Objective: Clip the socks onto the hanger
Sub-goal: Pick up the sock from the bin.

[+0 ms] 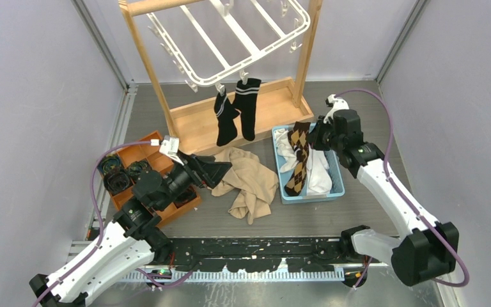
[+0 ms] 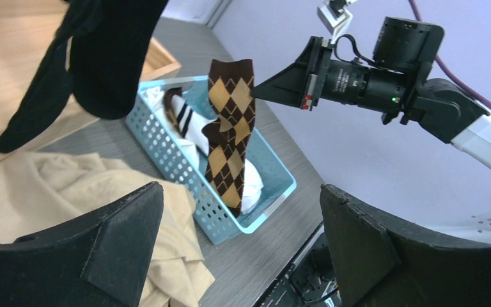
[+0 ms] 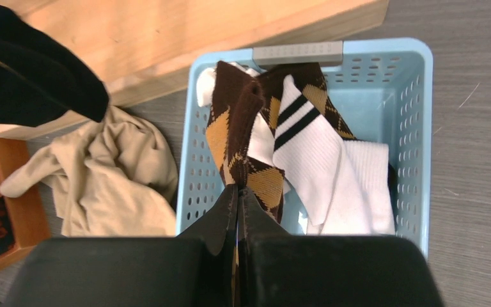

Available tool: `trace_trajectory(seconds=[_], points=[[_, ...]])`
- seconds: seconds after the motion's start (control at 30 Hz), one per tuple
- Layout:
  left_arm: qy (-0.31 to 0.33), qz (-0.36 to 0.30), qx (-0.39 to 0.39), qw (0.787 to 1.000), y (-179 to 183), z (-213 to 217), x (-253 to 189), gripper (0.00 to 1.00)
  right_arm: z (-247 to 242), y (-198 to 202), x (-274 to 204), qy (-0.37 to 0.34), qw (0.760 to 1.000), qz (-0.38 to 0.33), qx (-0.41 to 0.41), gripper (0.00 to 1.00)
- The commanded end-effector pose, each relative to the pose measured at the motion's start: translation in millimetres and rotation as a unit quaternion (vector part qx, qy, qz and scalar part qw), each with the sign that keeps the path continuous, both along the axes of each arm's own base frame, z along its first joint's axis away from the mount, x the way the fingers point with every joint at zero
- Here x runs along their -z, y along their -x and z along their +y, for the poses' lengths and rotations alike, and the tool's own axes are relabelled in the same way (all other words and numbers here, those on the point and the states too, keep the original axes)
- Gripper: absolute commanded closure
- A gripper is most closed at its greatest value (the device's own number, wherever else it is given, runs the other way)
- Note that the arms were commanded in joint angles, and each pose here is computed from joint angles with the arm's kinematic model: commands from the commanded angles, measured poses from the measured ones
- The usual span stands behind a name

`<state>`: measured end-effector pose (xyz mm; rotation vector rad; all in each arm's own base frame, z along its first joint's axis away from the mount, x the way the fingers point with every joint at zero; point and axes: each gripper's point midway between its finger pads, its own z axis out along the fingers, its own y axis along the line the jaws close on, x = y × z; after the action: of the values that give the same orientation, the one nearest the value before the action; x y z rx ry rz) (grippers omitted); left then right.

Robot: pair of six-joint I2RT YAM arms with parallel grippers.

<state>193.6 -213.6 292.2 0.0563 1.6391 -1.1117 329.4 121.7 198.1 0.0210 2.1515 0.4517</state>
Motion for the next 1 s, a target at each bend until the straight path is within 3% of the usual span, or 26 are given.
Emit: trace_trajectory(seconds=[0.0, 0.37, 0.97], points=[[0.023, -0.126, 0.045, 0.991, 14.5, -7.4, -44.0, 0.08, 1.5, 2.0, -36.5, -0.014, 0.998, -0.058, -0.013, 0.99], [0.010, -0.248, 0.075, 0.966, 24.8, -15.2, -77.6, 0.04, -0.7, 20.7, -96.6, -0.036, 0.990, -0.133, -0.020, 0.99], [-0.022, -0.305, 0.128, 0.943, 6.5, -58.5, -109.9, 0.00, 14.1, 36.0, -175.2, -0.063, 0.972, -0.214, -0.078, 0.99]])
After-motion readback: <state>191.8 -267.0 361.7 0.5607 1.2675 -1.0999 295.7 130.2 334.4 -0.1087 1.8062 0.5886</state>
